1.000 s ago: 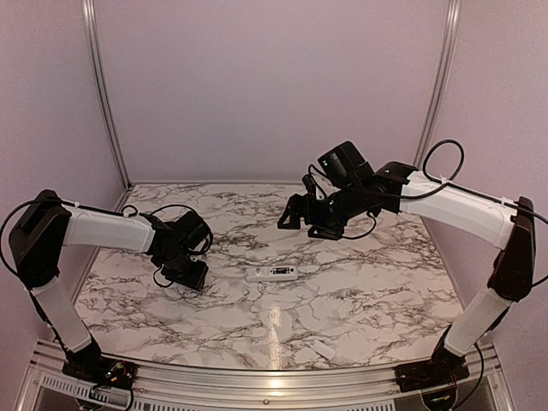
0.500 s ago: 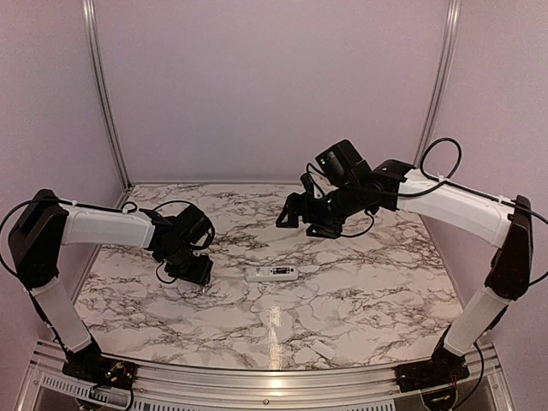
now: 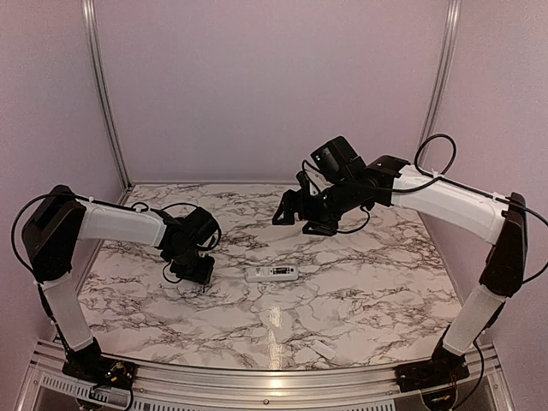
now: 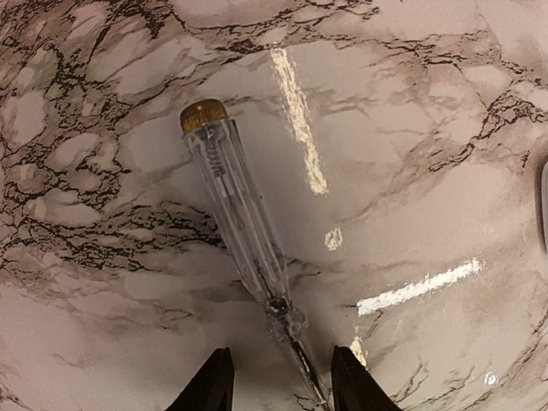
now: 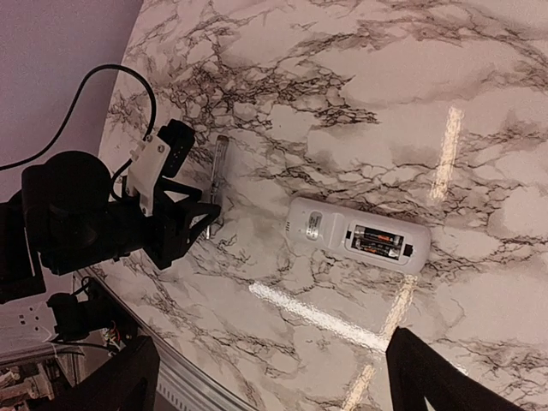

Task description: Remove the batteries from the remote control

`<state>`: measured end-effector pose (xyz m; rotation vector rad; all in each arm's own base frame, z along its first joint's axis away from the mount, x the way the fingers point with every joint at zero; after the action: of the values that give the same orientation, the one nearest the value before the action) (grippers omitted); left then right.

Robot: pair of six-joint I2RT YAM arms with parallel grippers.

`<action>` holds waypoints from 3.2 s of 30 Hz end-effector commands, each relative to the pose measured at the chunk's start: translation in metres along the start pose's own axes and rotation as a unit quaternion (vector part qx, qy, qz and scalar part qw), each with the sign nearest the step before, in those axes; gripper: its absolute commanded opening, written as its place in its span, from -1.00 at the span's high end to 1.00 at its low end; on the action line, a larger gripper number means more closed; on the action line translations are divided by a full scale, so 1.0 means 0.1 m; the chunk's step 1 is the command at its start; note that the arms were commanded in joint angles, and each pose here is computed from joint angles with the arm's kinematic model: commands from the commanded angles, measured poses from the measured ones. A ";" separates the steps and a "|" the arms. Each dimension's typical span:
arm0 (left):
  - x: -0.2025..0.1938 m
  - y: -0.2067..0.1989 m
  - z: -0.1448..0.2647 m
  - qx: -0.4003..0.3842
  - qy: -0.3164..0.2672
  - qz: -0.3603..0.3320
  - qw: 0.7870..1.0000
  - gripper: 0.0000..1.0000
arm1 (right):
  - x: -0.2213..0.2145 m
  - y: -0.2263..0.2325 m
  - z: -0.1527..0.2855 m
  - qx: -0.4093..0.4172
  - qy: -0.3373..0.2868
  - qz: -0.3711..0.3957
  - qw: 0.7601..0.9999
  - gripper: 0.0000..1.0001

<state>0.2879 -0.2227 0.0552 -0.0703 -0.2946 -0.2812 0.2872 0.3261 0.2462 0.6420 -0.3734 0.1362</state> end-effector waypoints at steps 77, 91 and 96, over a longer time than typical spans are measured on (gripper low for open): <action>0.31 -1.10 1.89 -0.400 -0.221 -0.337 0.823 1.00 | -0.33 0.64 0.56 0.211 0.124 0.066 0.967 -0.72; 0.26 -1.25 1.97 -0.415 -0.249 -0.373 0.792 1.00 | -0.34 0.52 0.38 0.161 0.151 -0.007 0.975 -0.56; 0.21 -1.33 1.97 -0.419 -0.245 -0.388 0.784 1.00 | -0.31 0.58 0.37 0.175 0.155 -0.012 0.972 -0.53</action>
<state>0.2200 -0.3249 0.2452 -0.9128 -0.6665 -1.1671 0.2283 0.3442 0.2869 0.9398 -0.0443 0.3057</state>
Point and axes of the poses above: each gripper's point midway between its finger pads, its own z axis back along the fingers, its own y axis along the line the jaws close on, x = y × z, the point moved 4 cm from there along z, back along the fingers, and after that the axes turned 1 degree about -z, right-handed, at the moved point
